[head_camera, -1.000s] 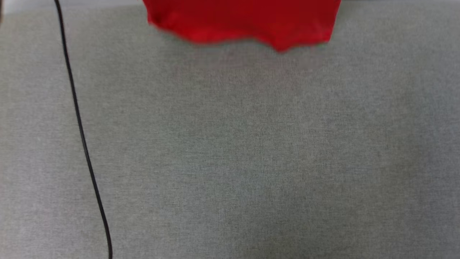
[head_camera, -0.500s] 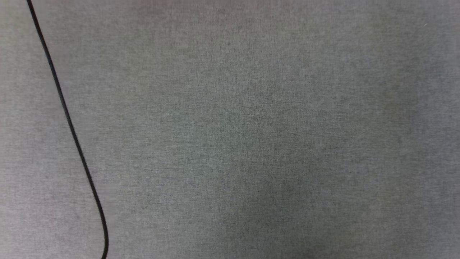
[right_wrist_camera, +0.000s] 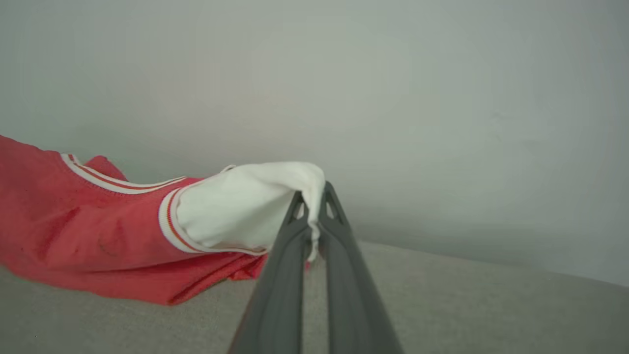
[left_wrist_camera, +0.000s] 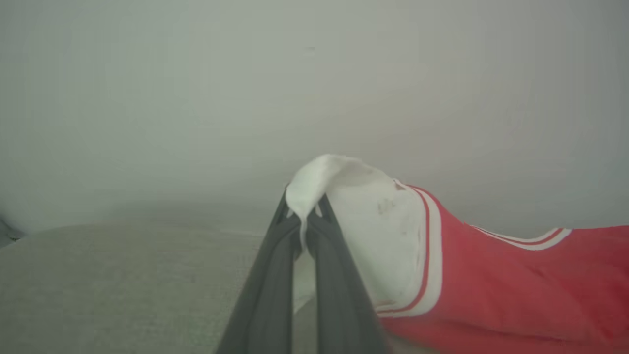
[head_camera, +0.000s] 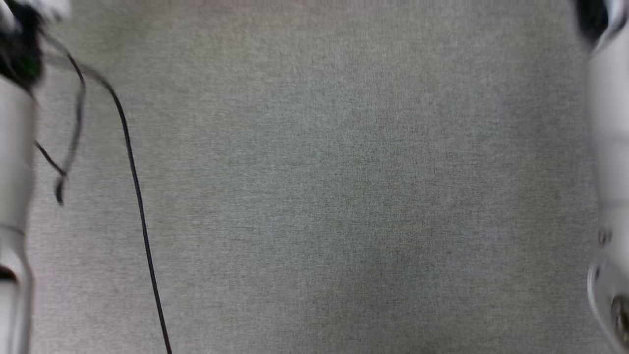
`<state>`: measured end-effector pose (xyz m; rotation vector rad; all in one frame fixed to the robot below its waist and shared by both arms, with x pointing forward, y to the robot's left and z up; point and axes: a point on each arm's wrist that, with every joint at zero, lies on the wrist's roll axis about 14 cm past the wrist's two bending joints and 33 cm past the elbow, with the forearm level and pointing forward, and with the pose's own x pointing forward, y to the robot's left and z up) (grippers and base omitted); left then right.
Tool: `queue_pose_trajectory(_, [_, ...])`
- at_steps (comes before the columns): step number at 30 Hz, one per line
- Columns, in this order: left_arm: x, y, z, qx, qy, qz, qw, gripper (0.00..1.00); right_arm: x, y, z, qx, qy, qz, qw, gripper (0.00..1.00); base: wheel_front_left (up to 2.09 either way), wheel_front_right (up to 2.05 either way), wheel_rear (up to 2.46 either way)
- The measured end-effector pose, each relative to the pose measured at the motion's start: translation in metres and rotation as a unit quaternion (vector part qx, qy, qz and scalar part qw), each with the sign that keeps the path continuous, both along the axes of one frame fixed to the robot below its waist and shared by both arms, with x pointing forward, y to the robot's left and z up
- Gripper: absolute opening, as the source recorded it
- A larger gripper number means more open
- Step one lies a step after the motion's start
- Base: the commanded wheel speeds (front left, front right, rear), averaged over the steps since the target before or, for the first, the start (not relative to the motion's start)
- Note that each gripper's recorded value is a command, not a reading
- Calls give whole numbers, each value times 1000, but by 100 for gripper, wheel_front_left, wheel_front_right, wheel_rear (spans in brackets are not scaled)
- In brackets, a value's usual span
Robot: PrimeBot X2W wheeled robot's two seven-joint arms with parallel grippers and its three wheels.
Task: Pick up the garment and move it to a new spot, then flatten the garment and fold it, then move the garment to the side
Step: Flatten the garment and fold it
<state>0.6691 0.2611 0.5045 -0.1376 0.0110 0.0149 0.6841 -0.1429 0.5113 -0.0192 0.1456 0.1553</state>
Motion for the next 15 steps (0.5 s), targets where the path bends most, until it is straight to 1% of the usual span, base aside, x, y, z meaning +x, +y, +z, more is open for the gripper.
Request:
queue_pose_trajectory(4, [-32,2,-7,-17,-2,6,1000,0,-35,-12,-38,12,37,-8,999,0,0,0,0])
queue_pose_trajectory(6, [-57,2,-22,-26,11,13,1000,0,-58,-19,-57,19,62,-14,998,0,0,0,0])
queue_pose_trajectory(9, [-98,4,-42,-35,33,25,999,0,-94,-28,-77,30,86,-23,996,0,0,0,0])
queue_pose_trajectory(15, [-173,1,-61,-41,62,33,997,0,-164,-49,-88,49,113,-48,991,0,0,0,0])
